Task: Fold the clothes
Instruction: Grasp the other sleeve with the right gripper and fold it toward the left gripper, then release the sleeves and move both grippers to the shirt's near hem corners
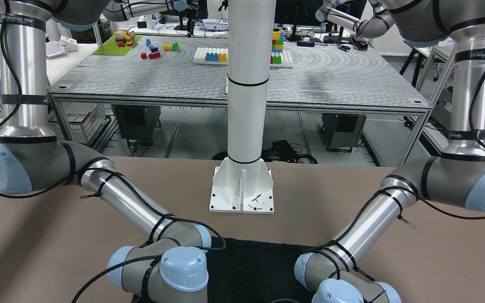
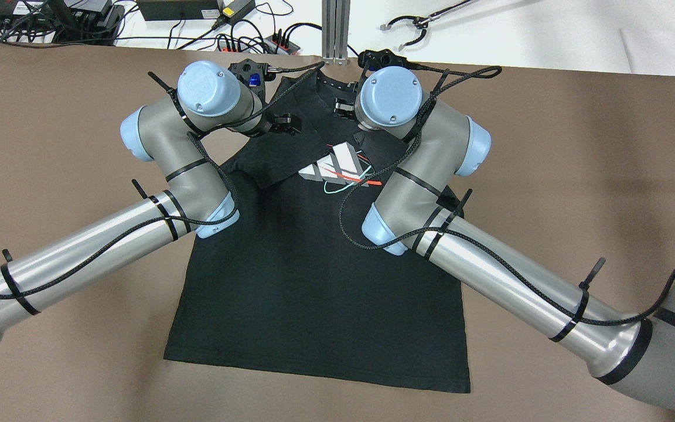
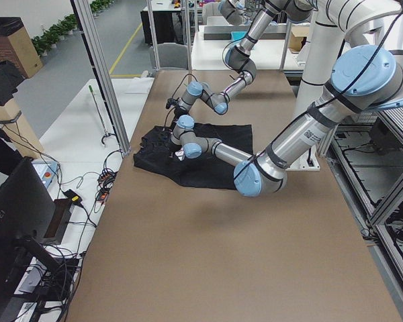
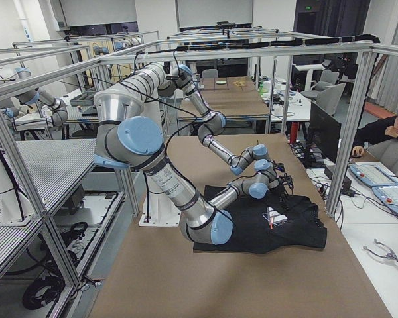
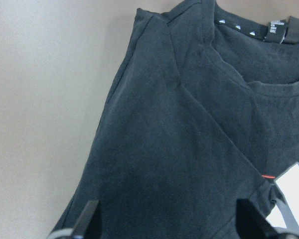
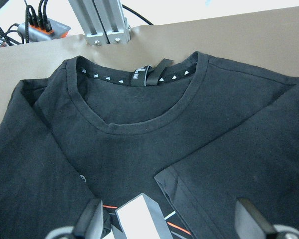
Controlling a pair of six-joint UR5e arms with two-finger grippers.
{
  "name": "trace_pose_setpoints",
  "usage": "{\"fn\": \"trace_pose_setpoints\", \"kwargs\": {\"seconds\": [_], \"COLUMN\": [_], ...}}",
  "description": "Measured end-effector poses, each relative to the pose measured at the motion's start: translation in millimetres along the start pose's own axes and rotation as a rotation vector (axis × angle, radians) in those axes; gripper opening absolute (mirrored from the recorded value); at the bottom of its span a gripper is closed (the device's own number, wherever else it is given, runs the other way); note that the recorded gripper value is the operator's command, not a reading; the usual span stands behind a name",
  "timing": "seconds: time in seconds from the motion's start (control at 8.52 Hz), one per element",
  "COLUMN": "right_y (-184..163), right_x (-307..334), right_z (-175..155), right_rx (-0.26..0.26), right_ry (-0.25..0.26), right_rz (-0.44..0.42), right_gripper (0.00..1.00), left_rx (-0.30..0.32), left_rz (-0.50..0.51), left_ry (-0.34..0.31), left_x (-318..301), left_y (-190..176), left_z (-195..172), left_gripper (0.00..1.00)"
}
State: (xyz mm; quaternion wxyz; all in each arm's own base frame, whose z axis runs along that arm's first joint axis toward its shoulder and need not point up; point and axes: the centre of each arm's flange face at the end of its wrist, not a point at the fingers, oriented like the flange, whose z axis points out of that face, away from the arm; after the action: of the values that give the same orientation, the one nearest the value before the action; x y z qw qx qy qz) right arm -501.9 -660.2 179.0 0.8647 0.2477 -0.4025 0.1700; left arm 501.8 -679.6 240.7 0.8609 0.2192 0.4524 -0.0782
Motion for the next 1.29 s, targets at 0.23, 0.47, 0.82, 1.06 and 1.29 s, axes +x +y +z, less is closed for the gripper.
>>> {"fn": "trace_pose_setpoints", "kwargs": {"seconds": [0.23, 0.47, 0.82, 1.06, 1.29], "right_y": [1.5, 12.0, 58.5, 104.4, 152.0], "right_x": [4.4, 26.7, 69.9, 100.0, 129.6], "right_z": [-28.5, -69.3, -104.4, -125.6, -148.5], "right_rx": [-0.009, -0.015, -0.041, -0.08, -0.131], "right_ry": [0.008, 0.014, -0.015, -0.04, -0.055], "right_rz": [-0.016, 0.01, 0.063, 0.07, 0.1], "right_gripper": [0.93, 0.93, 0.93, 0.93, 0.93], "left_rx": [-0.013, -0.024, -0.044, -0.073, -0.082], "left_rz": [-0.001, -0.048, -0.208, -0.281, -0.325], "left_ry": [0.016, 0.041, 0.098, 0.137, 0.172], "left_x": [5.0, 9.2, 10.6, 0.9, -16.7], "left_y": [0.9, 5.2, 46.8, 98.5, 163.3], "left_z": [-2.2, -9.9, -29.0, -46.5, -77.2], "left_gripper": [0.95, 0.95, 0.95, 0.95, 0.95]}}
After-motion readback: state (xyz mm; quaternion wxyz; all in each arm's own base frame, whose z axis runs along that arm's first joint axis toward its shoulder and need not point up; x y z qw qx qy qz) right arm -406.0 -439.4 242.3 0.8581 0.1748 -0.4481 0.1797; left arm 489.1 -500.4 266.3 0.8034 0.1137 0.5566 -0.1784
